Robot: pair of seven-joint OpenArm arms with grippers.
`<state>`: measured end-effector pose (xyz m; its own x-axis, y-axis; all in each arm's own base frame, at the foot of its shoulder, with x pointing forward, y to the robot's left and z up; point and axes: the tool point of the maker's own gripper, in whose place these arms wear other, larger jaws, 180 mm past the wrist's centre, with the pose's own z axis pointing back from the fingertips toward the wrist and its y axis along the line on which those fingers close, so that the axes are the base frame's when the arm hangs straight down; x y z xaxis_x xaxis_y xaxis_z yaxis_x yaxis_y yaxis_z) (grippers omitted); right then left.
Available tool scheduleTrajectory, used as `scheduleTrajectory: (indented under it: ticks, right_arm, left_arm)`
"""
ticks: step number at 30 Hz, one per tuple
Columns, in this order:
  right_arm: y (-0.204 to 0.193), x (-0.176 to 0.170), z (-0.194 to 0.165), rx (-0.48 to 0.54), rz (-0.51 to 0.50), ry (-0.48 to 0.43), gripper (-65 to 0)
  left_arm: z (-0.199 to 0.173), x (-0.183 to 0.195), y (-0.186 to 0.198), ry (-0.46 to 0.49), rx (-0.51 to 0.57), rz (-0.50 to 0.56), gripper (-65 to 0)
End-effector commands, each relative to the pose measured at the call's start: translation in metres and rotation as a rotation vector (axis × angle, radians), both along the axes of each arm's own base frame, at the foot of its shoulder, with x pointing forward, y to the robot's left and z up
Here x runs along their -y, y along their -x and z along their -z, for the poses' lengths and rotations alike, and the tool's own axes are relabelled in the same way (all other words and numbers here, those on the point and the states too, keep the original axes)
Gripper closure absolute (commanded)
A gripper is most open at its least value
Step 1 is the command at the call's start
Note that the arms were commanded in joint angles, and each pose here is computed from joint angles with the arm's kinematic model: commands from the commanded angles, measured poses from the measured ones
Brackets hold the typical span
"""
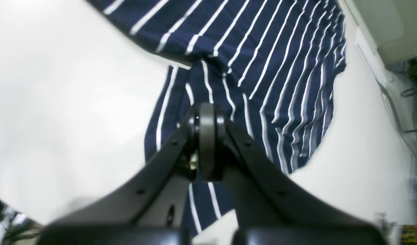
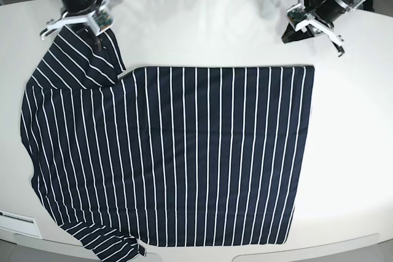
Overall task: Fold the T-shirt properly
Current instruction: 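Lower both grippers and pinch the shirt at the shoulder edges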
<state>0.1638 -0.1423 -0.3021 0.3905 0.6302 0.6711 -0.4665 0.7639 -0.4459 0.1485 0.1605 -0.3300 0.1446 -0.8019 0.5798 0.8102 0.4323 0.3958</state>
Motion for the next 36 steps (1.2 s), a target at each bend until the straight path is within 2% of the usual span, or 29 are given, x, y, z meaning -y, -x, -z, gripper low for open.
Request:
scheduleTrajectory:
  ticks: [1, 5, 10, 14, 15, 21, 24, 29, 36]
  right_arm:
    - [-0.003, -0.001, -0.009, 0.021, -0.02, -0.025, 0.0]
    - [-0.002, 0.001, -0.007, -0.037, -0.036, -0.089, 0.0]
    - [0.009, -0.001, 0.0, -0.085, -0.058, -0.095, 0.0]
    - [0.01, -0.002, 0.001, -0.089, -0.064, -0.095, 0.0]
    - [0.01, -0.002, 0.001, -0.09, -0.064, -0.095, 0.0]
    - [0.014, -0.005, 0.004, -0.115, -0.083, -0.099, 0.0]
    - [0.016, -0.006, 0.005, -0.126, -0.082, -0.108, 0.0]
    - [0.016, -0.005, 0.006, -0.133, -0.077, -0.105, 0.0]
    - [0.019, -0.004, 0.009, -0.149, -0.07, -0.096, 0.0]
  left_arm:
    - [-0.002, -0.002, -0.005, 0.0, 0.013, 0.019, 0.0]
    - [0.015, -0.02, -0.014, -0.027, -0.014, 0.061, 0.0]
    - [0.03, -0.041, -0.023, -0.077, -0.034, 0.185, -0.5]
    - [0.028, -0.053, -0.036, -0.078, -0.026, 0.233, -29.3]
    - [0.025, -0.054, -0.039, -0.079, -0.018, 0.241, -33.3]
    - [0.02, -0.067, -0.043, -0.158, -0.021, 0.312, -33.9]
    - [0.027, -0.07, -0.043, -0.248, -0.005, 0.391, -33.9]
    - [0.05, -0.071, -0.039, -0.336, -0.014, 0.491, -33.9]
    - [0.072, -0.075, -0.045, -0.384, -0.049, 0.545, -33.9]
